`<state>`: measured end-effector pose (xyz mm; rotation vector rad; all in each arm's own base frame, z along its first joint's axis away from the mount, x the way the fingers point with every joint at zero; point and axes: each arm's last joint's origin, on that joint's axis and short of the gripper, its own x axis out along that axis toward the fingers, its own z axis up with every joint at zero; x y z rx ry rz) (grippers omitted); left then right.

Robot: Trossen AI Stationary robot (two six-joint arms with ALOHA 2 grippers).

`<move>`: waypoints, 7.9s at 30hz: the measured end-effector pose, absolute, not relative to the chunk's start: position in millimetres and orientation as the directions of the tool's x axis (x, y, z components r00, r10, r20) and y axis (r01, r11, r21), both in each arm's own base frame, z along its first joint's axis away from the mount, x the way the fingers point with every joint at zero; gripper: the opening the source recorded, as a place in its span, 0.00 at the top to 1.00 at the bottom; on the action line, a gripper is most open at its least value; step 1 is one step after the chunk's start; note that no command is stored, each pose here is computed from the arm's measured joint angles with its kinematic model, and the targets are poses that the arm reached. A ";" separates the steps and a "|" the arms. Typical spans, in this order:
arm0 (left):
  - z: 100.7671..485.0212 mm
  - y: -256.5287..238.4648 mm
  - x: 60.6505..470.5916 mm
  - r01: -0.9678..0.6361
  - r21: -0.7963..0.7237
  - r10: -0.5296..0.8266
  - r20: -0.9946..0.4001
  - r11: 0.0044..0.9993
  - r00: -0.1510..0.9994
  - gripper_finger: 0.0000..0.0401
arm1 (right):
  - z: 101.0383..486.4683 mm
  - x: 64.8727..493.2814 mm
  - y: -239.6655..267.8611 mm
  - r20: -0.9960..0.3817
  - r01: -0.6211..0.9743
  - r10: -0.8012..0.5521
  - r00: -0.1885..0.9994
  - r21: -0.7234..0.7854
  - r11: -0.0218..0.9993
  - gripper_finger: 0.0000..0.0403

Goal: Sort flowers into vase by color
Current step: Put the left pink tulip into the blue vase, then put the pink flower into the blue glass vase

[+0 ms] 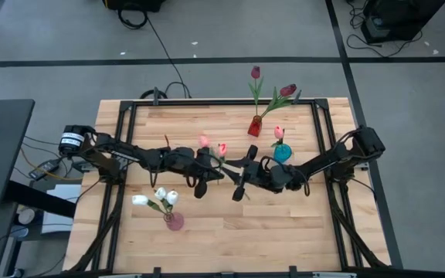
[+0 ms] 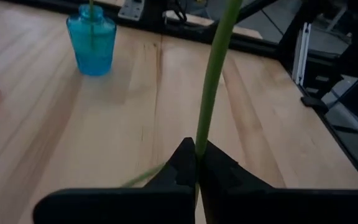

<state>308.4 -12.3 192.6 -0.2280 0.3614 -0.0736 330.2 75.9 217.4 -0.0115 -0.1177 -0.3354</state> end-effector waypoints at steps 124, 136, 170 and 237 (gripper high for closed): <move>200.1 -8.3 237.8 -0.001 -0.244 -0.056 -0.226 0.970 0.973 0.52 | 245.2 133.4 38.3 -0.332 0.568 -0.521 0.786 0.055 0.821 0.63; 199.6 -8.5 237.7 0.004 -0.246 -0.062 -0.230 0.969 0.971 0.52 | 288.3 137.4 42.3 -0.511 0.579 -0.480 0.713 0.043 0.814 0.63; 196.1 -7.3 238.8 -0.070 -0.302 -0.009 -0.250 0.951 0.968 0.52 | 191.4 230.8 142.9 -0.722 0.447 -0.143 0.677 0.249 0.859 0.63; 215.2 10.7 220.1 -0.054 -0.323 -0.024 -0.232 0.945 0.972 0.52 | 133.3 259.0 132.1 -0.663 0.610 -0.438 0.607 0.036 0.791 1.00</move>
